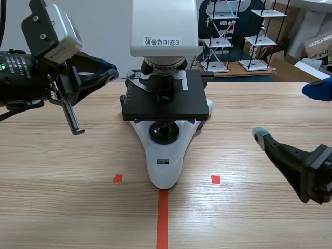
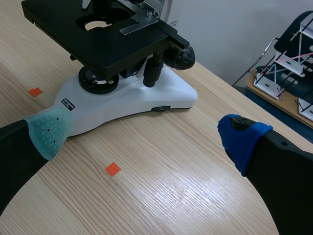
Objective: Point at the stage clip
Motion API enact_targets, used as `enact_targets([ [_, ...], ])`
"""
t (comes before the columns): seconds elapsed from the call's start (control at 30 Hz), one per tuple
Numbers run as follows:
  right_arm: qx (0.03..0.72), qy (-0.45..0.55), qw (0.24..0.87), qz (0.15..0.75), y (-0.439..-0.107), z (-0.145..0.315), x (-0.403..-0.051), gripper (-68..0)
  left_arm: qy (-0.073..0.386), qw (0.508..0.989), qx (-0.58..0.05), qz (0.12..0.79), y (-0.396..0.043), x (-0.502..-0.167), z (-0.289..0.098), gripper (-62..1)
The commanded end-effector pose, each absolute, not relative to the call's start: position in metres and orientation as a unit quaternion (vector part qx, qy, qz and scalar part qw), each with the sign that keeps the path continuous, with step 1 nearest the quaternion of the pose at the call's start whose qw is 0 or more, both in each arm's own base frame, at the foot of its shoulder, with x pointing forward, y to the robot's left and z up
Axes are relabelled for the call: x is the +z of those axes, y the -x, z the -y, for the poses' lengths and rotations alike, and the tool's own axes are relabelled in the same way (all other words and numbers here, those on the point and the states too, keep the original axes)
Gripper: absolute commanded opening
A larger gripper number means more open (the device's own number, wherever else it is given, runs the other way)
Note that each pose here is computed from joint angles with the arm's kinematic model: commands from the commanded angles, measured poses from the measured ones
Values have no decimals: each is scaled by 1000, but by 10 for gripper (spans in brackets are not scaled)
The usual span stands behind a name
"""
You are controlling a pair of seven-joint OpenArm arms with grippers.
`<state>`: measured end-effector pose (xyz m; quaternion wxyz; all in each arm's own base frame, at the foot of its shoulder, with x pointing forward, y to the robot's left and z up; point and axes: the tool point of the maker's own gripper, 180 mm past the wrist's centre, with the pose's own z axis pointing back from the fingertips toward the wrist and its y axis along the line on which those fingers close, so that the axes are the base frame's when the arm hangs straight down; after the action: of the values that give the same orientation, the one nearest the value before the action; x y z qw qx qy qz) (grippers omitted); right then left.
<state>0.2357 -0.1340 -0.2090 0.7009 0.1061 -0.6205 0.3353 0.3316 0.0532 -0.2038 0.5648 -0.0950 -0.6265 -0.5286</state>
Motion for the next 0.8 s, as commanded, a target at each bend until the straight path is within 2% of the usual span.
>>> enact_targets([
  [0.0, 337, -108, 689, 632, -238, 131, -200, 4, 100, 558, -528, 633, -330, -199, -50, -594],
  [0.77, 337, -108, 689, 632, -238, 131, -200, 4, 102, 563, -523, 631, -331, -199, -51, -594],
])
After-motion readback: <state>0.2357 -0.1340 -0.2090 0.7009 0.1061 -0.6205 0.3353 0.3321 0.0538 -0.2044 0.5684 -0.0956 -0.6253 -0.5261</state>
